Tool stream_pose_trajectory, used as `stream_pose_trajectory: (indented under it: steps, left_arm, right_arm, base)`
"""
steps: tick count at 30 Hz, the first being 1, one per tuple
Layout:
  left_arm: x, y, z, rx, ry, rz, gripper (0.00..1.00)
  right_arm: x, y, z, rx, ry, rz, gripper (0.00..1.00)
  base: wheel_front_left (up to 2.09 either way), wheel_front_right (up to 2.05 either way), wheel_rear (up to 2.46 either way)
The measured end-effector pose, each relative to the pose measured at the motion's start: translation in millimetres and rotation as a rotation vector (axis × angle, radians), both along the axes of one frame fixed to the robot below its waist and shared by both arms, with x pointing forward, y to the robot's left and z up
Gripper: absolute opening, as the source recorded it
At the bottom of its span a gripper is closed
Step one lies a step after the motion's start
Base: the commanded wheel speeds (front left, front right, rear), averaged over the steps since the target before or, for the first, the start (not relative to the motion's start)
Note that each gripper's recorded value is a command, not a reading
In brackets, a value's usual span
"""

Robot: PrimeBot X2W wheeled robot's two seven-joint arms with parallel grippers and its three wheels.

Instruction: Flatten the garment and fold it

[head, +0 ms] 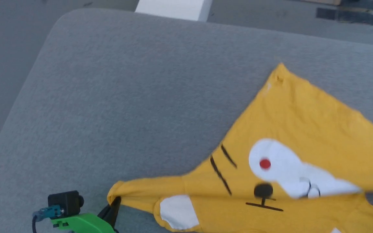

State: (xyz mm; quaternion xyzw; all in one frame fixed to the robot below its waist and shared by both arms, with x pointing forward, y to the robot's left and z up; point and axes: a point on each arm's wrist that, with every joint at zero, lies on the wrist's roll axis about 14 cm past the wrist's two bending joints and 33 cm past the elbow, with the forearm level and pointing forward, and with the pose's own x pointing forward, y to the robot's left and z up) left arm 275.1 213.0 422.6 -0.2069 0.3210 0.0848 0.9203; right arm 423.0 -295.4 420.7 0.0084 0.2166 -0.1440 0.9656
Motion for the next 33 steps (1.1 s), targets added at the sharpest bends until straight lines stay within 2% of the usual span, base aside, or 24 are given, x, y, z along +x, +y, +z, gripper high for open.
stream_pose_trajectory:
  steps: [3, 8, 14, 15, 16, 17, 18, 20, 22, 27, 30, 33]
  left_arm:
    - [2, -8, 5, -0.008, -0.014, -0.037, 0.00]
    - [12, -24, 16, -0.017, -0.056, -0.108, 0.00]
    - [19, -41, 26, -0.031, -0.094, -0.177, 0.00]
    - [20, -43, 27, -0.032, -0.099, -0.184, 0.00]
    - [20, -44, 28, -0.033, -0.102, -0.189, 0.00]
    - [20, -46, 29, -0.035, -0.105, -0.194, 0.00]
    - [20, -47, 29, -0.036, -0.104, -0.199, 0.00]
    - [20, -48, 29, -0.038, -0.103, -0.201, 0.00]
    - [19, -48, 27, -0.040, -0.098, -0.199, 0.00]
    - [19, -48, 24, -0.043, -0.084, -0.196, 0.00]
    - [23, -49, 22, -0.046, -0.081, -0.197, 0.00]
    - [27, -47, 19, -0.047, -0.080, -0.190, 0.00]
  right_arm:
    - [-46, -29, -10, 0.034, 0.094, -0.097, 0.00]
    - [-124, -45, -52, 0.206, 0.309, -0.224, 0.00]
    - [-158, -43, -63, 0.296, 0.412, -0.252, 0.00]
    - [-160, -43, -62, 0.298, 0.411, -0.252, 0.14]
    - [-160, -43, -60, 0.295, 0.406, -0.251, 0.37]
    - [-159, -43, -58, 0.288, 0.394, -0.247, 0.63]
    - [-154, -44, -52, 0.265, 0.365, -0.239, 1.00]
    - [-140, -47, -37, 0.206, 0.276, -0.225, 1.00]
    - [-109, -43, -10, 0.131, 0.132, -0.171, 1.00]
    - [-22, 20, 62, 0.054, -0.240, 0.076, 1.00]
    - [12, 61, 84, 0.023, -0.343, 0.244, 1.00]
    - [37, 100, 80, 0.018, -0.339, 0.396, 1.00]
  base:
    - [0.00, 0.00, 0.00]
    - [0.00, 0.00, 0.00]
    - [0.00, 0.00, 0.00]
    - [0.00, 0.00, 0.00]
    - [0.00, 0.00, 0.00]
    - [0.00, 0.00, 0.00]
    - [0.00, 0.00, 0.00]
    - [0.00, 0.00, 0.00]
    - [0.00, 0.00, 0.00]
    - [0.00, 0.00, 0.00]
    - [0.00, 0.00, 0.00]
    - [0.00, 0.00, 0.00]
